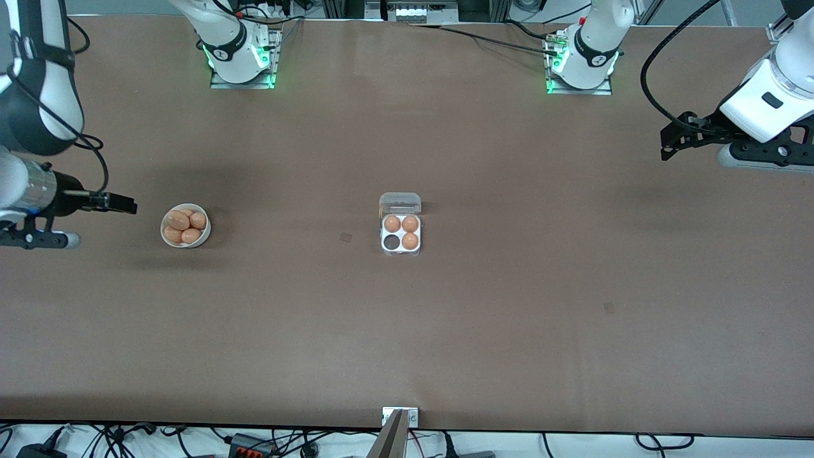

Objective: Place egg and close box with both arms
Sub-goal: 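Reach the right gripper down over the white egg bowl, then grasp one brown egg from the bowl with the right gripper and lift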

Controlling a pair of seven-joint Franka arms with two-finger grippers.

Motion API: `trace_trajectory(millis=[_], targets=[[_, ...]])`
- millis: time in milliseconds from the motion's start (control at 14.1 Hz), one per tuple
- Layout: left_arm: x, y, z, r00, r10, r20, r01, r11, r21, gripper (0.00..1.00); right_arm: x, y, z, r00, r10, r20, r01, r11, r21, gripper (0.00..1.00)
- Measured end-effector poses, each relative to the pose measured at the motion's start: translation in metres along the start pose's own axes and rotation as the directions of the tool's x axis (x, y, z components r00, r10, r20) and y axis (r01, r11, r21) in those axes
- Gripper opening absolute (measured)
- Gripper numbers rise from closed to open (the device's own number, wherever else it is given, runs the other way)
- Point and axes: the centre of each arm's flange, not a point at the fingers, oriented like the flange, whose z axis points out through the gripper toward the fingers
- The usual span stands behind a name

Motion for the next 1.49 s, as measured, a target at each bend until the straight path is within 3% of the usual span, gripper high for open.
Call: trace_trajectory(millis=[213, 356, 854, 1494], targets=[[0.000, 0.000, 0.000, 1.000, 0.000, 0.000, 0.000, 1.000, 0.000, 1.00, 0.018, 0.006, 0.056, 0.997, 0.014, 0.081, -0.015, 1.000, 0.013, 1.00], [0.000, 0.000, 0.000, 1.000, 0.000, 0.000, 0.000, 1.000, 0.000, 1.00, 0.025, 0.008, 0.086, 0.992, 0.031, 0.124, -0.038, 0.998, 0.056, 1.00], [0.000, 0.000, 0.000, 1.000, 0.001, 0.000, -0.001, 1.000, 0.000, 1.00, 0.026, 0.029, 0.155, 0.969, 0.079, 0.235, -0.115, 0.983, 0.146, 1.00], [0.000, 0.001, 0.000, 1.000, 0.001, 0.000, -0.001, 1.000, 0.000, 1.00, 0.028, 0.037, 0.194, 0.951, 0.098, 0.292, -0.167, 0.961, 0.219, 0.90]])
